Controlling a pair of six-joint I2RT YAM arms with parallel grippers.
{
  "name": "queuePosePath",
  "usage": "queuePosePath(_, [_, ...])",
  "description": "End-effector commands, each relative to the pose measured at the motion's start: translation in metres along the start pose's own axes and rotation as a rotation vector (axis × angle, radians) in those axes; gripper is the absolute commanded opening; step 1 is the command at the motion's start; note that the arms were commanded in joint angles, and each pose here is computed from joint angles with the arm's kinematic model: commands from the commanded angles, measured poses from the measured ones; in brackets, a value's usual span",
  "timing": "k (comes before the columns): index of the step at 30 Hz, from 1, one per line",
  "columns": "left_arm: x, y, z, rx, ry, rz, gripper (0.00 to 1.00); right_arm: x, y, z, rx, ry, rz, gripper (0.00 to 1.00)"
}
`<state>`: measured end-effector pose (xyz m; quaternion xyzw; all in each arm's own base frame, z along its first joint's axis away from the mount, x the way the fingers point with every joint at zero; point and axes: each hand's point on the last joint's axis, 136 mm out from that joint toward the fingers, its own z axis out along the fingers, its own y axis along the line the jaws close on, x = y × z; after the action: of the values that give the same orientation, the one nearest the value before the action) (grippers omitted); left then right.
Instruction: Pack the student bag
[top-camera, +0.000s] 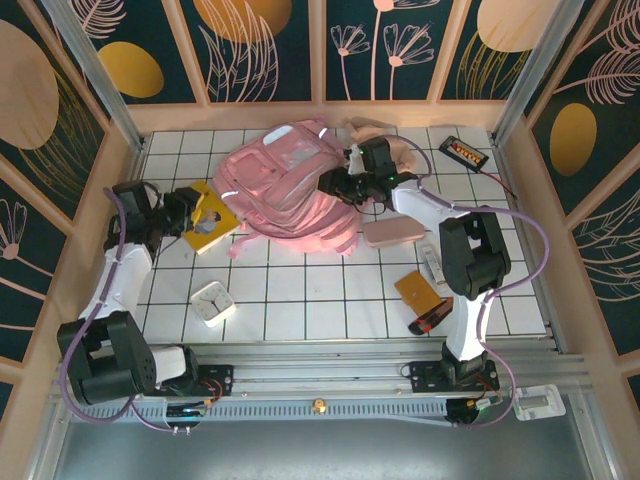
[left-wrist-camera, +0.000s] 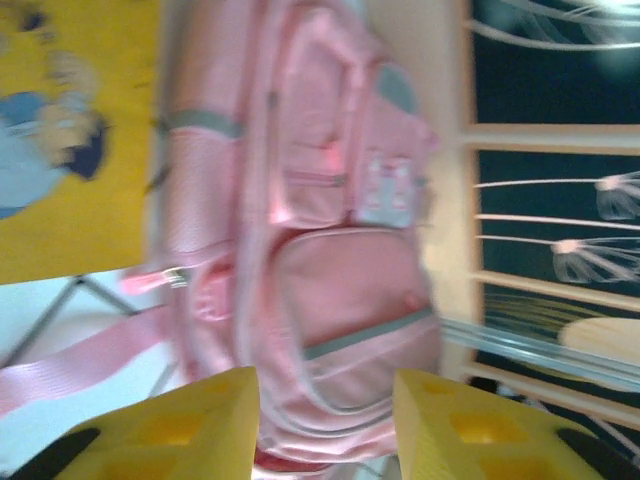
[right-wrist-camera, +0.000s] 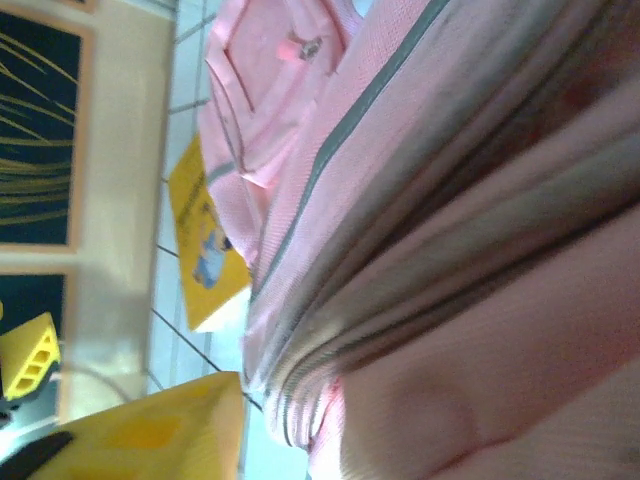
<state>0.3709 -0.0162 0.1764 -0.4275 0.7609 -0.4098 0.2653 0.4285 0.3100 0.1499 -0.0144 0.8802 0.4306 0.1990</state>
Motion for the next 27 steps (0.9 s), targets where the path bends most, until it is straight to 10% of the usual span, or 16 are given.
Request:
queuePosePath(1, [-0.011,0.044,0.004,-0.137,-0.045,-0.013,0.45,-0.003,-0.005,-0.031,0.132,-0.035,-0.047,0.55])
queuePosePath(7, [-0.039,0.073,0.014,-0.230,-0.067,-0.002,0.54,0.018,-0.039,-0.084,0.451,-0.010,-0.055,0.57])
queuePosePath(14, [-0.063,0.096,0.021,-0.323,-0.068,0.032,0.62,0.008,0.003,-0.073,0.492,0.030,-0.171,0.60])
queuePosePath(21, [-0.074,0.112,0.035,-0.375,-0.031,0.082,0.63,0.024,0.132,0.017,-0.085,0.200,-0.358,0.60])
queuePosePath(27, [-0.086,0.124,0.051,-0.403,-0.018,0.118,0.63,0.030,0.166,0.085,-0.316,0.275,-0.315,0.61])
